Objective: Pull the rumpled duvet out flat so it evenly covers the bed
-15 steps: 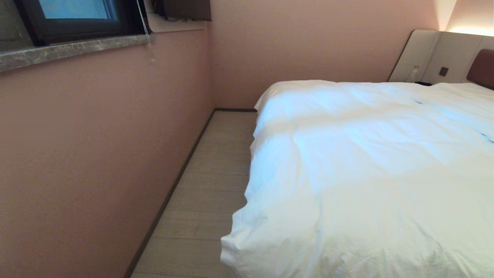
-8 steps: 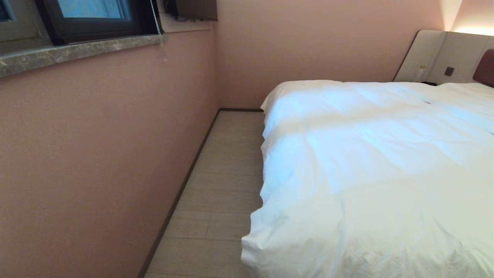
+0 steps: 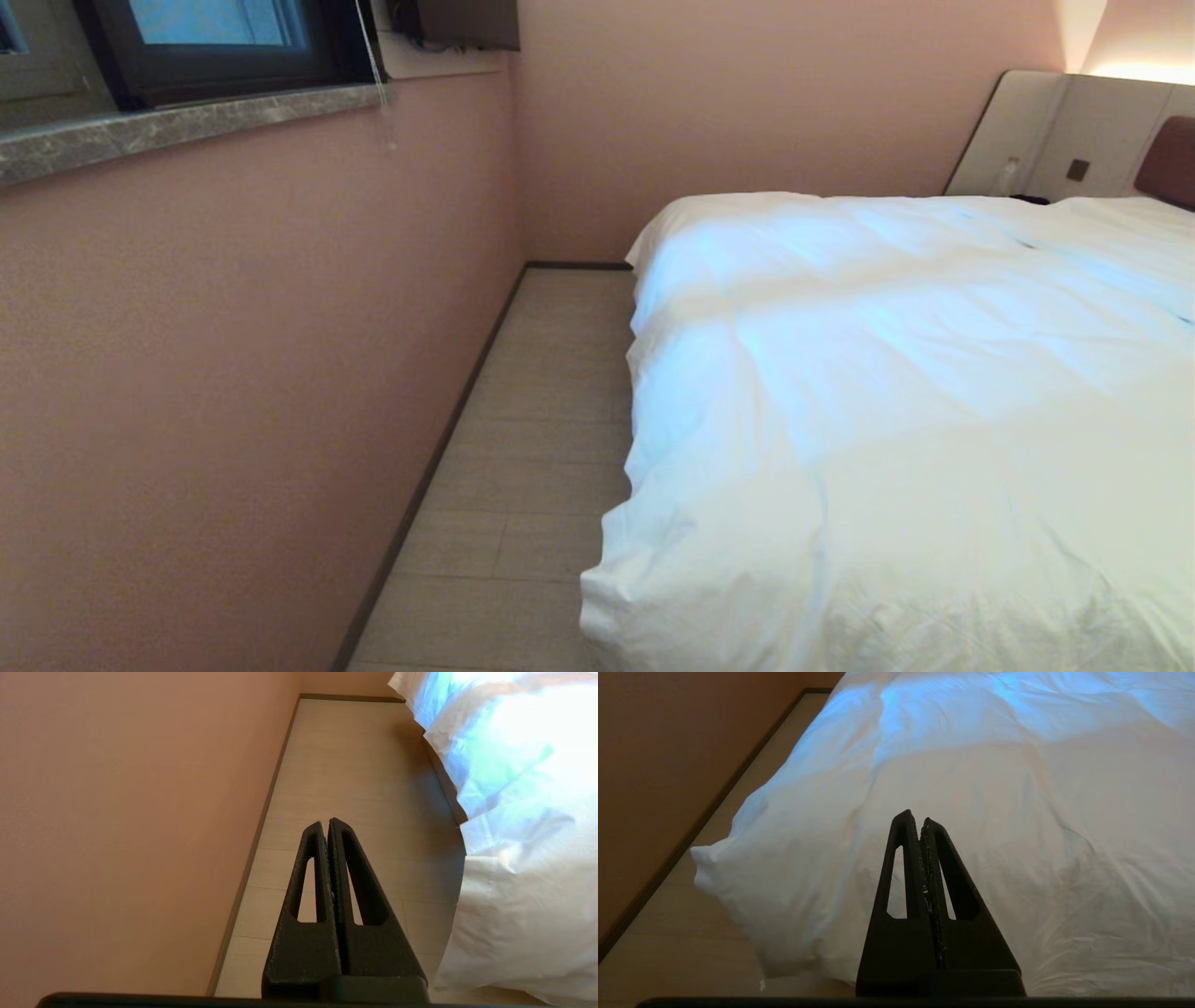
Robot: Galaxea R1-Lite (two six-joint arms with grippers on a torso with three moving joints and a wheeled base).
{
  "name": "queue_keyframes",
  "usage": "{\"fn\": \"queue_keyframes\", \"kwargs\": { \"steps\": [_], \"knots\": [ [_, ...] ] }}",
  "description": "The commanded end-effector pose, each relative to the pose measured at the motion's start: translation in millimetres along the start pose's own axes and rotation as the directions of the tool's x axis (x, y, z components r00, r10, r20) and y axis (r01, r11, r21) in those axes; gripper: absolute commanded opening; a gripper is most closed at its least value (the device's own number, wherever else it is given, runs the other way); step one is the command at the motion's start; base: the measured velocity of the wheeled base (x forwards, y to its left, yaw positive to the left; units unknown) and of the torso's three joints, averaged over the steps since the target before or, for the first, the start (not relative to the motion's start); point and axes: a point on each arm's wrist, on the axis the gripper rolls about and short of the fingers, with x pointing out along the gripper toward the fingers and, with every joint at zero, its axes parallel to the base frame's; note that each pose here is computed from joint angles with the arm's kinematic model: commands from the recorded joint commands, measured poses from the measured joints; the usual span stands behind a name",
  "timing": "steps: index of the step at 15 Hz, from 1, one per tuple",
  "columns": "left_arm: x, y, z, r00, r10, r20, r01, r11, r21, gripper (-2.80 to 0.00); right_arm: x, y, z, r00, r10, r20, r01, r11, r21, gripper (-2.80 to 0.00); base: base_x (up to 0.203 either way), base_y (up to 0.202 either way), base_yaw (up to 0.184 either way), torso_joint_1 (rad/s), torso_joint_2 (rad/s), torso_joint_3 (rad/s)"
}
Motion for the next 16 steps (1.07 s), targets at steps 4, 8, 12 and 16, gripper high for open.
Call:
{"fn": "queue_keyframes", "kwargs": {
  "steps": [4,8,12,16],
  "knots": [
    [0.0,0.0,0.2,1.0,0.001,0.002,-0.001,1.0,-0.004,-2.8,0.0,0.0,-0.1,1.0,0.001,0.0,-0.001,1.0,-0.001,-2.8,-0.165,0.0,0.003,0.002,0.0,-0.001],
    [0.0,0.0,0.4,1.0,0.0,0.004,0.0,1.0,-0.005,-2.8,0.0,0.0,-0.1,1.0,0.001,0.0,-0.001,1.0,-0.001,-2.8,-0.193,0.0,0.0,0.003,0.0,0.005],
    [0.0,0.0,0.4,1.0,0.001,0.004,-0.001,1.0,-0.005,-2.8,0.0,0.0,-0.1,1.0,0.001,0.0,-0.001,1.0,-0.001,-2.8,-0.195,0.0,0.001,0.001,0.0,0.005],
    [0.0,0.0,0.4,1.0,0.001,0.004,-0.001,1.0,-0.01,-2.8,0.0,0.0,-0.1,1.0,0.001,0.0,-0.001,1.0,-0.002,-2.8,-0.082,0.0,0.0,0.0,0.0,0.001]
  ]
}}
